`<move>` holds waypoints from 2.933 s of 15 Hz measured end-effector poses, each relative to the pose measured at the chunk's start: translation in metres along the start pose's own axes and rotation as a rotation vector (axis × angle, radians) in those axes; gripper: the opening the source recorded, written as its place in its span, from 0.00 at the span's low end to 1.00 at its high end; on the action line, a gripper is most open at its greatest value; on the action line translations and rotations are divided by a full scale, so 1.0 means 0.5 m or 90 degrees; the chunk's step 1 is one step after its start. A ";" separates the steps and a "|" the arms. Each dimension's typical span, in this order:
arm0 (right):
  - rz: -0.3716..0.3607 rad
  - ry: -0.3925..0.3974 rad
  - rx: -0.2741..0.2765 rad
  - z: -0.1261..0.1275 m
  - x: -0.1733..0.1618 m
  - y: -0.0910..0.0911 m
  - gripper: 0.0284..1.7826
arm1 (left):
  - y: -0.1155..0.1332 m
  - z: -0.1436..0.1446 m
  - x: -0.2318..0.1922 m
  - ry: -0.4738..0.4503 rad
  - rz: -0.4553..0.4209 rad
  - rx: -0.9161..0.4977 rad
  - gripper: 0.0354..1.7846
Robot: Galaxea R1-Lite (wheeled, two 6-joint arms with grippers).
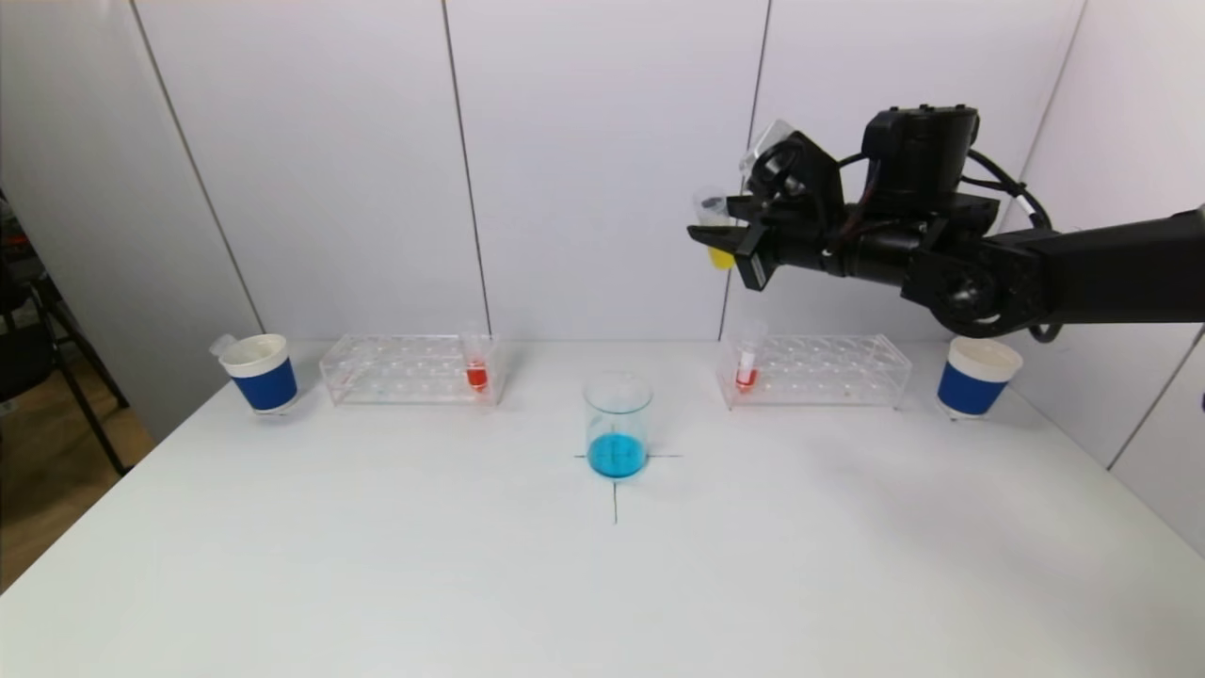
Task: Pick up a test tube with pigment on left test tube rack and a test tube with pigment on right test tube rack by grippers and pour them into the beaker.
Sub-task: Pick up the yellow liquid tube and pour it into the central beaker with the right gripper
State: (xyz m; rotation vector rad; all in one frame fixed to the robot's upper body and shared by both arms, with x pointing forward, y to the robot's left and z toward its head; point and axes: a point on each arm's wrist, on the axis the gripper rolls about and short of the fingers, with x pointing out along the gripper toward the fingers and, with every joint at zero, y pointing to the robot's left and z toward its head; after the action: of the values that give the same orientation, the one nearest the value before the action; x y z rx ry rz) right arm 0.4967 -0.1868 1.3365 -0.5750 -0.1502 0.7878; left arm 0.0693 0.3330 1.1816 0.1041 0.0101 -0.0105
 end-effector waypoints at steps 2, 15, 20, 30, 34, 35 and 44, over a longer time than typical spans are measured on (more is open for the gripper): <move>0.031 -0.001 -0.036 -0.030 0.020 0.011 0.27 | 0.000 0.000 0.000 0.000 0.000 0.000 0.99; 0.107 -0.066 -0.242 -0.132 0.119 0.106 0.27 | 0.000 0.000 0.000 0.000 0.000 0.000 0.99; 0.085 -0.093 -0.340 -0.140 0.129 0.136 0.27 | 0.000 0.000 0.000 0.000 0.000 0.000 0.99; 0.024 -0.111 -0.486 -0.165 0.102 0.165 0.27 | 0.000 0.000 0.000 0.000 0.000 0.000 0.99; 0.006 -0.106 -0.537 -0.170 0.096 0.169 0.27 | 0.000 0.000 0.000 0.000 0.000 0.000 0.99; 0.003 -0.106 -0.548 -0.171 0.096 0.170 0.27 | 0.000 0.000 0.000 0.000 0.000 0.000 0.99; -0.009 -0.111 -0.603 -0.163 0.099 0.181 0.27 | 0.000 0.000 0.000 0.000 0.000 0.000 0.99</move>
State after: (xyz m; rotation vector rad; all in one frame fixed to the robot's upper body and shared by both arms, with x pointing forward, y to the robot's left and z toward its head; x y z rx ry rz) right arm 0.5021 -0.1364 1.2151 -1.3929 -0.7085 0.7258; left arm 0.0693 0.3331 1.1816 0.1046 0.0101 -0.0112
